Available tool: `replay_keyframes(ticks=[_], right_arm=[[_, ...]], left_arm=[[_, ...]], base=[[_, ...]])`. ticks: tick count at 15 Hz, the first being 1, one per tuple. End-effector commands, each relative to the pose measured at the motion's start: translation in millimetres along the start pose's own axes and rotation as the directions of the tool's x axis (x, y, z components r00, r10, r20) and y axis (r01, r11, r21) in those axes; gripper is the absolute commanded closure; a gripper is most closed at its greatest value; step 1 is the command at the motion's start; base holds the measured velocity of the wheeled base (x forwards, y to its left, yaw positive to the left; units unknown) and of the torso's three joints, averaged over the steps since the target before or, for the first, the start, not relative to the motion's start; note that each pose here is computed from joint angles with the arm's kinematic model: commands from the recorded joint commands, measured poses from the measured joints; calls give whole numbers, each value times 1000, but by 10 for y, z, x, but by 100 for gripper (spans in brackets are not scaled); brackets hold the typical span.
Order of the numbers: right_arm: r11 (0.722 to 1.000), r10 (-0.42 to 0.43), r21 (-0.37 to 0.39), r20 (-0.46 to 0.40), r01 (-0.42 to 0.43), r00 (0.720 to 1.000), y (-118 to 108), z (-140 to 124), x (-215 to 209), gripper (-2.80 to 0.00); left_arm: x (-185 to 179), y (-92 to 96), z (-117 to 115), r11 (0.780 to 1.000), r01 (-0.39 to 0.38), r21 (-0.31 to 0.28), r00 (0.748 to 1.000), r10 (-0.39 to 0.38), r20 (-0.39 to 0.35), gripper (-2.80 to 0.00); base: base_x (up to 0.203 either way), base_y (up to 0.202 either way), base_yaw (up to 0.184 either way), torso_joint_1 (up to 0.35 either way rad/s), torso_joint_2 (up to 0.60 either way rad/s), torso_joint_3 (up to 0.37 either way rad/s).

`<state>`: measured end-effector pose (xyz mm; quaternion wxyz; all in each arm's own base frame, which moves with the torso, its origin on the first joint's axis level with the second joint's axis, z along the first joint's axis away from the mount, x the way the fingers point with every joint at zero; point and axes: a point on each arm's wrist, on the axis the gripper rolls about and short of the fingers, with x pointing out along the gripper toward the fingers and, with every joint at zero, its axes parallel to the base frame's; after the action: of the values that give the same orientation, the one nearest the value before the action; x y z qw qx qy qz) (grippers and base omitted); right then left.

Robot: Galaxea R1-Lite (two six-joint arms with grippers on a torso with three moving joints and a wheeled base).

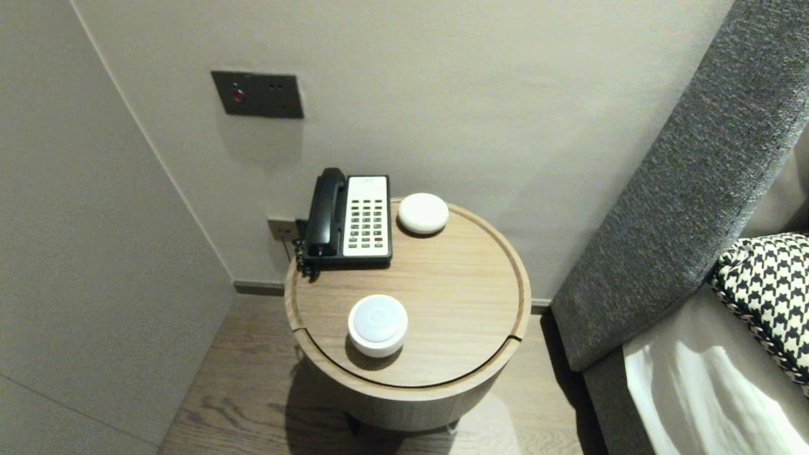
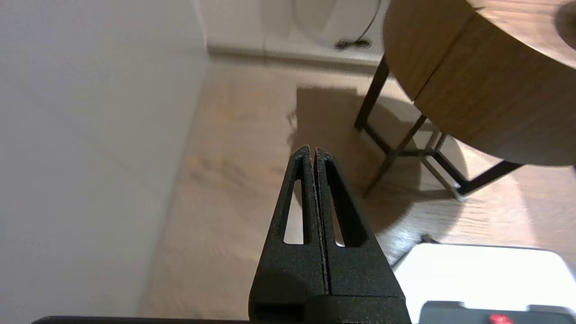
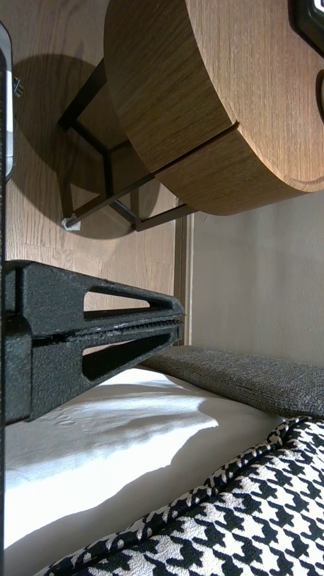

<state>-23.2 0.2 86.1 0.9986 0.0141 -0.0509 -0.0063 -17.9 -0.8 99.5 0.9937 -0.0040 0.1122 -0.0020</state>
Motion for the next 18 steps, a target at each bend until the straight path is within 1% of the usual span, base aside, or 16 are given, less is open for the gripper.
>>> replay_keyframes(ticks=[1, 2, 4, 5, 7, 9, 10, 12, 13, 14, 15, 16, 17, 18], right_arm=[[1000, -1, -1, -40, 1, 999, -3, -113, 22, 0], [1000, -1, 0, -40, 1, 999, -3, -113, 22, 0], [1000, -1, 0, -40, 1, 999, -3, -113, 22, 0], [1000, -1, 0, -40, 1, 999, -3, -113, 22, 0], [1000, -1, -1, -40, 1, 999, -3, -113, 22, 0], [1000, -1, -1, -40, 1, 999, -3, -113, 22, 0], [1000, -1, 0, -40, 1, 999, -3, -113, 22, 0], [1000, -1, 0, -40, 1, 999, -3, -113, 22, 0], [1000, -1, 0, -40, 1, 999, -3, -113, 22, 0], [1000, -1, -1, -40, 1, 999, -3, -113, 22, 0], [1000, -1, 0, -40, 1, 999, -3, -113, 22, 0], [1000, -1, -1, -40, 1, 999, -3, -113, 22, 0], [1000, -1, 0, -40, 1, 999, -3, -113, 22, 0], [1000, -1, 0, -40, 1, 999, -3, -113, 22, 0]], left_arm=[[-39, -7, -101, 999, 29, 15, 998, -30, 61, 0], [-51, -9, -108, 999, 41, 16, 996, -42, 78, 0], [-105, -12, -140, 999, 51, 18, 988, -53, 145, 0], [-113, -12, -150, 999, 51, 17, 986, -53, 159, 0], [-89, -11, -177, 999, 49, 18, 987, -51, 154, 0], [-78, -11, -162, 998, 47, 29, 981, -51, 188, 0], [-73, -11, -166, 999, 48, 21, 980, -51, 191, 0], [-72, -9, -170, 999, 47, -17, 981, -43, 191, 0], [-64, -8, -181, 997, 49, -57, 981, -38, 189, 0], [-60, -3, -181, 998, 28, -51, 981, -17, 193, 0], [-51, 3, -192, 1000, -5, -10, 982, 6, 191, 0], [-30, 5, -222, 995, -32, 92, 982, 14, 190, 0], [-7, 1, -226, 986, -33, 164, 975, -4, 222, 0], [1, -1, -228, 984, -27, 178, 972, -15, 233, 0]], base=[[0, 0, 0, 0, 0, 0], [0, 0, 0, 0, 0, 0], [0, 0, 0, 0, 0, 0], [0, 0, 0, 0, 0, 0], [0, 0, 0, 0, 0, 0], [0, 0, 0, 0, 0, 0], [0, 0, 0, 0, 0, 0], [0, 0, 0, 0, 0, 0], [0, 0, 0, 0, 0, 0], [0, 0, 0, 0, 0, 0], [0, 0, 0, 0, 0, 0], [0, 0, 0, 0, 0, 0], [0, 0, 0, 0, 0, 0], [0, 0, 0, 0, 0, 0]])
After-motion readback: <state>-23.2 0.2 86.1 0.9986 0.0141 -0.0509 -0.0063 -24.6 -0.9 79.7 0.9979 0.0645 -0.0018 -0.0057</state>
